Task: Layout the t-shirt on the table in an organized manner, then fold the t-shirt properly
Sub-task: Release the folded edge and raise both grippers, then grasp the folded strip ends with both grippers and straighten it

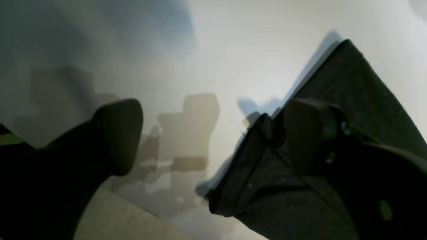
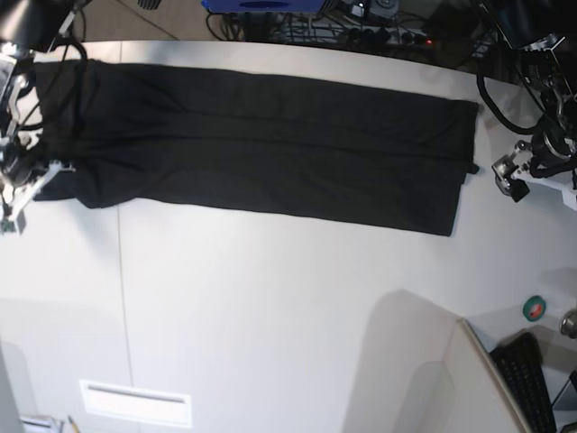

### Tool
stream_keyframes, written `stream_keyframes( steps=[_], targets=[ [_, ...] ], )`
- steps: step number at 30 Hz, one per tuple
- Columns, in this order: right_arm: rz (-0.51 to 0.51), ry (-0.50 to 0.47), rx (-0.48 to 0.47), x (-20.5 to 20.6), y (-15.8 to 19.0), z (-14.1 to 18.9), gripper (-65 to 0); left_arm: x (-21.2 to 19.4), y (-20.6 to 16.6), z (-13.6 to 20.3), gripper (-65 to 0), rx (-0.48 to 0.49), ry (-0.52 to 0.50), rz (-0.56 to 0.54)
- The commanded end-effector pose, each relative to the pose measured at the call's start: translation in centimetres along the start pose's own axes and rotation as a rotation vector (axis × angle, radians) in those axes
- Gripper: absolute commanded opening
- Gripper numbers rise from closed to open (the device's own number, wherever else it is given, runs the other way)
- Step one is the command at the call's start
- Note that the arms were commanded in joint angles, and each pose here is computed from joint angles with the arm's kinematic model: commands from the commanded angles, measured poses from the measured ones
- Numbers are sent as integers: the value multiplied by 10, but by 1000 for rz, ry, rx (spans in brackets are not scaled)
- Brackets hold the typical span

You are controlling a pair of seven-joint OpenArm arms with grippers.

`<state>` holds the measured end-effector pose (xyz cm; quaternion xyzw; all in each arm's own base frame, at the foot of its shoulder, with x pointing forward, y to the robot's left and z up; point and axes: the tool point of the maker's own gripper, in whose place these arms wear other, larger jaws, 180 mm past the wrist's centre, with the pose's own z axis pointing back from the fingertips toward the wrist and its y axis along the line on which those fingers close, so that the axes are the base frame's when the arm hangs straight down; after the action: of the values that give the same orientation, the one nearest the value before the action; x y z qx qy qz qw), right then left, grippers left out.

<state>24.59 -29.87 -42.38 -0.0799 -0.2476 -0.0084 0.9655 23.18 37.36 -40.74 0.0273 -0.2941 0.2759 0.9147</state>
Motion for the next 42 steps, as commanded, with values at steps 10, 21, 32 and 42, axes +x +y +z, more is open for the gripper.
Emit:
stream_keyframes(
  steps=[10, 21, 32, 42],
  targets=[
    [-24, 35, 34, -42, 31, 17, -650, 20, 0, 6, -3, 0, -56, -18],
    [29, 0, -47, -21, 19, 61, -378, 9, -28, -1, -7, -53, -19, -78],
    [-96, 85, 109, -50, 48, -21, -650, -42, -127, -19, -650, -243, 7, -139],
    [-111, -14, 45, -26, 15, -19, -650, -38, -137, -13, -650, -266, -18, -162]
  ],
)
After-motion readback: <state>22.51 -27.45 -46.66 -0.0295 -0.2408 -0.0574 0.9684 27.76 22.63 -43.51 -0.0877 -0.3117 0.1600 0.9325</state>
